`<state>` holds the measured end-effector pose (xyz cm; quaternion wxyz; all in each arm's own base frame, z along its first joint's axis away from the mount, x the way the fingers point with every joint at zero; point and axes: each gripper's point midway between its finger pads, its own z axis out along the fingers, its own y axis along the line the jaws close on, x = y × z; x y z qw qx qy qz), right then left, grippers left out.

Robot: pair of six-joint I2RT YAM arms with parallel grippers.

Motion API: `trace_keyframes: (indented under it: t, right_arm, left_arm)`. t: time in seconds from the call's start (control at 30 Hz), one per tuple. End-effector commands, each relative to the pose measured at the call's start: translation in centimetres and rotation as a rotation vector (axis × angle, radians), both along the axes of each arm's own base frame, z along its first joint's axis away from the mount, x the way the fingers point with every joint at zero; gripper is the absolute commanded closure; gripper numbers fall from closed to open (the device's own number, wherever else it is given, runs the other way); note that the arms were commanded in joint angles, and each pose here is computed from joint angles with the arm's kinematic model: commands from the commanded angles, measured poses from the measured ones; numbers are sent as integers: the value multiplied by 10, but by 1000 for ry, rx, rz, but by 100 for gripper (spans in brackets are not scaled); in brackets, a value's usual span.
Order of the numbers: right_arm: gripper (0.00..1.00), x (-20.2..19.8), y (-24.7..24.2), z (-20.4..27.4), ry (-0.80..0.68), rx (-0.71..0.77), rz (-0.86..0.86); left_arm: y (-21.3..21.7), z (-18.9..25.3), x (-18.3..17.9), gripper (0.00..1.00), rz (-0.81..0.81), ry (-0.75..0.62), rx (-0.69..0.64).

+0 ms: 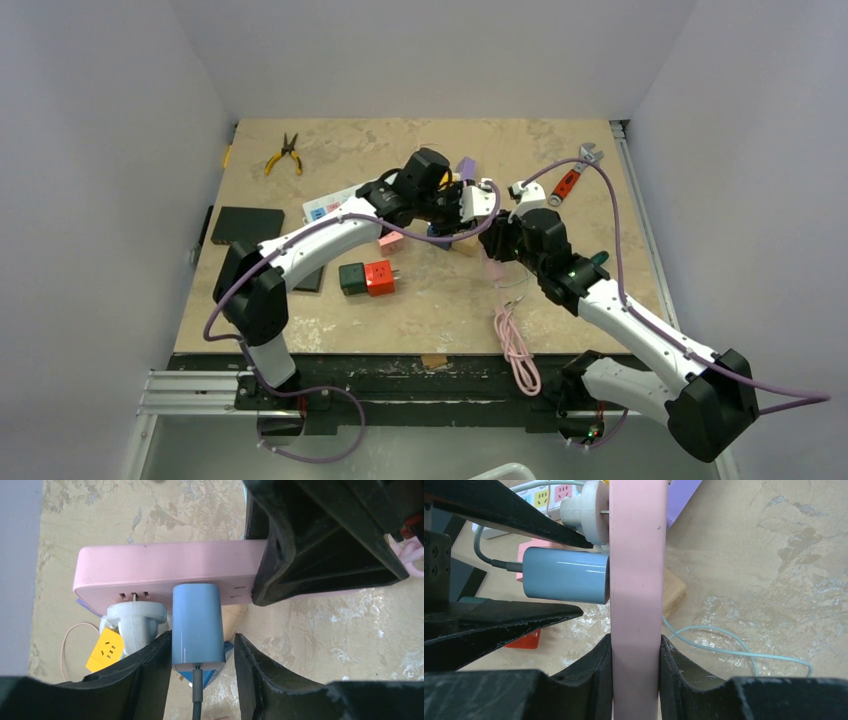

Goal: Pull the plug off the socket
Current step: Remove the plug from the socket.

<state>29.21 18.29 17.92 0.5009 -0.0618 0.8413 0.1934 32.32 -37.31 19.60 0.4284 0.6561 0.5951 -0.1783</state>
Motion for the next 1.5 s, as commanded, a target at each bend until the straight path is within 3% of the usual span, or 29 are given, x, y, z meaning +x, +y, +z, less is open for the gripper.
trace_keyframes:
  t: [0.0, 0.17, 0.27, 0.4, 1.0, 1.3, 1.47]
  right_arm:
    - [100, 10, 22, 64, -188, 156, 54]
    - [100, 11, 26, 61, -178, 156, 65]
    - [100, 12, 26, 57, -168, 145, 61]
    - [100, 14, 25, 48, -148, 129, 45]
    - [100, 46, -36, -21, 65, -7, -255]
    - [100, 48, -58, -42, 152, -113, -374]
    - [100, 51, -49, -24, 86, -47, -330]
  left_arm:
    - [-17, 30, 10, 55, -4, -21, -90]
    - [-21, 29, 11, 59, -10, -14, -84]
    - [-22, 27, 11, 69, -15, -9, -75]
    - [-19, 27, 18, 100, 2, -35, -53]
    - [56, 17, 27, 100, 101, -22, 27]
    - [67, 21, 28, 100, 93, -12, 27]
    - [65, 10, 24, 100, 70, 15, 44]
